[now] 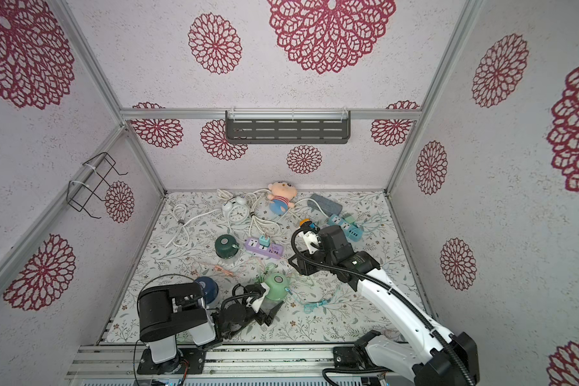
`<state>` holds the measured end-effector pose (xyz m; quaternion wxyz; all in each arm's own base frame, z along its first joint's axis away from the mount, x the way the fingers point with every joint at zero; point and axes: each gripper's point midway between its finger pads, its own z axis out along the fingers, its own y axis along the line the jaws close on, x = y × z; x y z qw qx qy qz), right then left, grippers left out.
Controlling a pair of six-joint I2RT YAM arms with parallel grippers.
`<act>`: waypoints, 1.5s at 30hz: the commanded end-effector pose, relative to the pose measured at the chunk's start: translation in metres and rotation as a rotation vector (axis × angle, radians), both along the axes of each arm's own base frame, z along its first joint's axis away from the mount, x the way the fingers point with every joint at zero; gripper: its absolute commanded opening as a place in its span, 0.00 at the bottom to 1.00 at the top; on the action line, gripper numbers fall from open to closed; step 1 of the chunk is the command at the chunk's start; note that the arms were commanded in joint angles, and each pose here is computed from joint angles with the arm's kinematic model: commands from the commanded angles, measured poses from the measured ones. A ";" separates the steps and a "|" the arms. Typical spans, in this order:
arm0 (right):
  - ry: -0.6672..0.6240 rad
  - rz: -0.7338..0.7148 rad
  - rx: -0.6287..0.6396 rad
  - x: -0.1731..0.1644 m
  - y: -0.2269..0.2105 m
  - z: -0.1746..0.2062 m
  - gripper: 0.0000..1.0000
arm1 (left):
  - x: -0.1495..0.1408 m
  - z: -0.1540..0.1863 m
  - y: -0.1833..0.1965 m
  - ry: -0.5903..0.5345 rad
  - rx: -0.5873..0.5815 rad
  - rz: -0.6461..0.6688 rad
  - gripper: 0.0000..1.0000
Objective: Charge the cordless meat grinders
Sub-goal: Place the cordless meat grinder at the center of the board.
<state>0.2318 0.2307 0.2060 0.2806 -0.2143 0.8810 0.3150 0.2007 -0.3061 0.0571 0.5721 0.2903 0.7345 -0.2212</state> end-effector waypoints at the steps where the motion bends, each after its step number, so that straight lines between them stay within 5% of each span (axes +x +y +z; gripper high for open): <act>1: 0.028 0.009 -0.048 -0.008 -0.001 -0.012 0.51 | -0.003 0.008 0.000 0.001 0.011 -0.003 0.97; 14: 0.044 0.073 -0.071 -0.020 0.003 -0.035 0.65 | -0.029 -0.001 0.019 0.133 0.243 -0.017 0.97; 31: 0.104 0.202 -0.090 -0.060 0.019 -0.054 0.73 | -0.035 -0.028 0.029 0.157 0.224 0.088 0.97; 45: -0.013 0.051 -0.134 -0.020 0.012 -0.034 0.81 | -0.057 -0.009 0.039 0.158 0.224 0.081 0.97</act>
